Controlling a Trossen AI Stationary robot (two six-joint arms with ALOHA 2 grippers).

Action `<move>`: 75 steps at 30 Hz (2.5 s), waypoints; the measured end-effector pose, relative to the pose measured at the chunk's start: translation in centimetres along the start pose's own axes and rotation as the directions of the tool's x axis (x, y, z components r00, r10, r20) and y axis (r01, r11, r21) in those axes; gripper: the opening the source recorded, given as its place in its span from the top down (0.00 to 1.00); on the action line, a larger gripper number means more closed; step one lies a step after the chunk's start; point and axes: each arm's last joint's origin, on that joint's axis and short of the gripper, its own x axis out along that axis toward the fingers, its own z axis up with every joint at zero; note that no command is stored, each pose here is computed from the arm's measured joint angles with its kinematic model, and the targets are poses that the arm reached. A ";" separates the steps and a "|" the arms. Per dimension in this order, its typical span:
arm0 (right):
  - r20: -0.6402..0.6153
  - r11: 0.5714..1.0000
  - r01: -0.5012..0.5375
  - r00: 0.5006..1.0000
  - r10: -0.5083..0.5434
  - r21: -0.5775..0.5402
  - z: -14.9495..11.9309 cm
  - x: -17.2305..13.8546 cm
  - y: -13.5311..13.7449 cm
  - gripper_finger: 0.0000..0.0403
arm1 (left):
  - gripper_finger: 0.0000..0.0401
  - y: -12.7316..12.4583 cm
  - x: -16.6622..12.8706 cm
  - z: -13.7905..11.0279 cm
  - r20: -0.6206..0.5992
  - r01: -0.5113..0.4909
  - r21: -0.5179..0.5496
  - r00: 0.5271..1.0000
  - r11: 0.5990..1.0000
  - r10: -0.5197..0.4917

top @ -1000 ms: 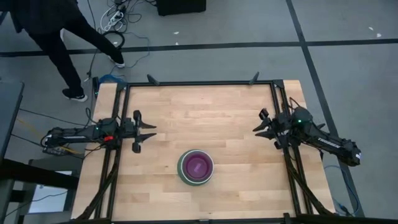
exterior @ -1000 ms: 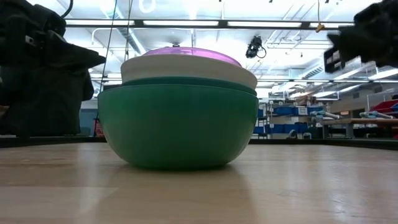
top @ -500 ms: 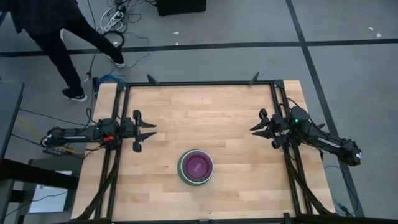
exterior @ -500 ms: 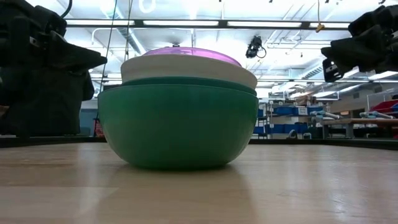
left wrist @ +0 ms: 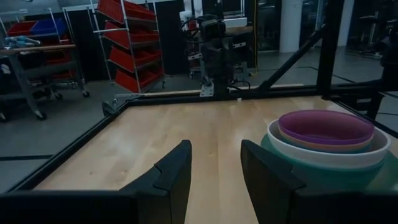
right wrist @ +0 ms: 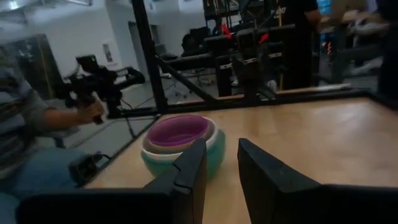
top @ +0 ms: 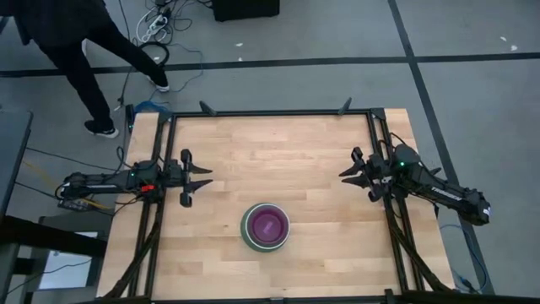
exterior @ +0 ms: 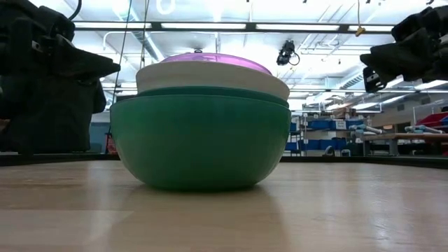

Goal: Nest bowls inside each other
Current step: Return to Home Position

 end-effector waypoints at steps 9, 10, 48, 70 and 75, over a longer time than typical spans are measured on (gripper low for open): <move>-0.046 0.988 -0.156 0.987 0.156 0.016 -0.3 0.1 0.4 0.79 | 0.63 0.0 0.0 0.0 0.000 -0.004 -0.007 1.000 1.000 0.004; -0.054 0.987 -0.160 0.985 0.162 0.034 -0.4 0.1 0.3 0.79 | 0.63 0.0 0.0 0.0 0.000 -0.004 -0.010 1.000 1.000 0.004; -0.191 0.992 -0.113 0.974 0.121 0.053 -1.9 0.9 -1.0 0.79 | 0.63 0.1 0.0 0.7 0.070 -0.029 -0.032 0.997 0.999 0.032; -0.190 0.992 -0.113 0.974 0.121 0.053 -1.9 0.9 -1.0 0.79 | 0.63 0.1 0.0 0.7 0.074 -0.024 -0.032 0.997 0.999 0.027; -0.190 0.992 -0.114 0.974 0.122 0.053 -1.9 0.9 -1.0 0.80 | 0.63 0.1 0.0 0.7 0.074 -0.025 -0.032 0.997 0.999 0.027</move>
